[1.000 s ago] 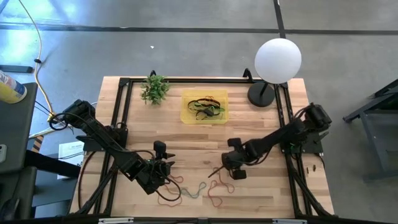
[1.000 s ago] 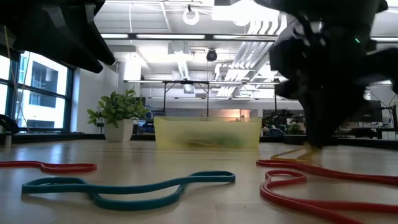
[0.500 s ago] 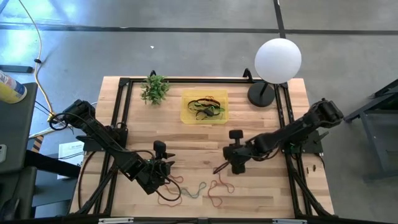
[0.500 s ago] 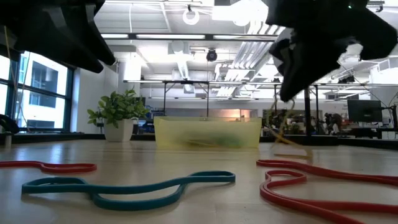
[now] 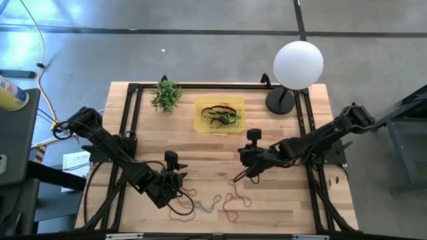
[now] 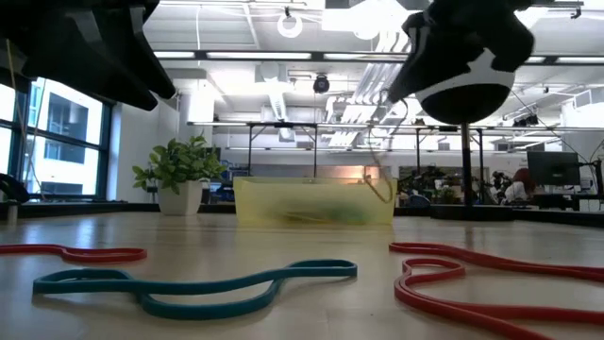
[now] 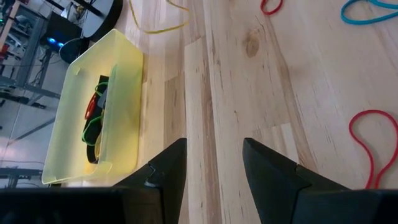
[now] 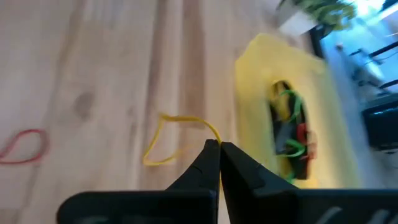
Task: Pick and place rubber bands into bin
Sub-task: Put the yellow rubber band into the yellow bin, then put the red rubber band into the yellow bin
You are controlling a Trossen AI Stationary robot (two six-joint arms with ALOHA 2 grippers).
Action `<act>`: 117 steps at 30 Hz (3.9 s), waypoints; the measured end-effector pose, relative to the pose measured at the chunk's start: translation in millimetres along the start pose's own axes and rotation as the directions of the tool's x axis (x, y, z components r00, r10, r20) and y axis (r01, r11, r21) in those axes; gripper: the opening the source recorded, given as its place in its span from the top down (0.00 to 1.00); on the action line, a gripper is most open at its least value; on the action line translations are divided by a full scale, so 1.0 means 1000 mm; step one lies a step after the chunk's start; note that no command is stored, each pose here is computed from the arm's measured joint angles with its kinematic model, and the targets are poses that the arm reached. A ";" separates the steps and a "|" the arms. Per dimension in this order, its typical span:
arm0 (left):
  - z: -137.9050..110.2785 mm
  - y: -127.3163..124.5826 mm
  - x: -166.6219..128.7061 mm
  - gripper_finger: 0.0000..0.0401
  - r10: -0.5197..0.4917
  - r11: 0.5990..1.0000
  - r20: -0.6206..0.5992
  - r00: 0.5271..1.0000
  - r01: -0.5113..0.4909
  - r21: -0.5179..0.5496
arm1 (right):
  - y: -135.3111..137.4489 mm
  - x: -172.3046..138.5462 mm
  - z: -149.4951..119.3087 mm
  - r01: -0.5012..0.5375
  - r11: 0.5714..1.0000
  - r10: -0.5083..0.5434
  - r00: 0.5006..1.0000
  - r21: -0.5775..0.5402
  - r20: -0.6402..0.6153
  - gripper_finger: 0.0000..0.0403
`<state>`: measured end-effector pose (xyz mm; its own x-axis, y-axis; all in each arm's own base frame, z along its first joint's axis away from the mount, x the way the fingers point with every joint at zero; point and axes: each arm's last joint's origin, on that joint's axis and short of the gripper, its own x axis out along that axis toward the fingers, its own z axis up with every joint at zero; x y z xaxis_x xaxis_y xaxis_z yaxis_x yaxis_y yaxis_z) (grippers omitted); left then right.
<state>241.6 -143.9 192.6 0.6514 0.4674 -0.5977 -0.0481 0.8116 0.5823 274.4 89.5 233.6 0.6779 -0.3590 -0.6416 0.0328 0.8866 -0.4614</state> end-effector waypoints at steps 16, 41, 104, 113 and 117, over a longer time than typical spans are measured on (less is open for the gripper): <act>0.000 0.000 0.000 0.64 0.004 1.000 0.003 1.000 -0.004 -0.003 | -0.067 0.029 0.018 0.203 0.979 -0.201 0.971 0.002 0.126 1.00; 0.001 0.001 0.000 0.64 0.023 1.000 0.009 1.000 -0.023 -0.005 | -0.186 0.091 -0.037 0.151 0.917 -0.172 0.985 0.368 0.025 1.00; -0.007 -0.013 0.054 0.64 -0.605 0.796 -0.221 0.765 0.579 -0.175 | -0.026 0.097 -0.002 -0.479 0.876 0.472 0.877 0.062 0.093 0.53; -0.005 -0.014 0.058 0.64 -0.615 0.788 -0.198 0.764 0.586 -0.186 | 0.019 0.072 0.003 -0.417 0.909 0.417 0.908 -0.009 0.047 0.56; -0.005 -0.017 0.060 0.64 -0.612 0.790 -0.202 0.764 0.584 -0.184 | 0.039 0.060 0.004 -0.355 0.934 0.357 0.933 -0.040 0.045 0.56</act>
<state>277.8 -127.3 143.8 0.3745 -0.0687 -0.9247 0.2031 0.9791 0.0095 319.0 103.8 180.0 0.6771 -0.0056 -0.7359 -0.2397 0.9438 -0.2277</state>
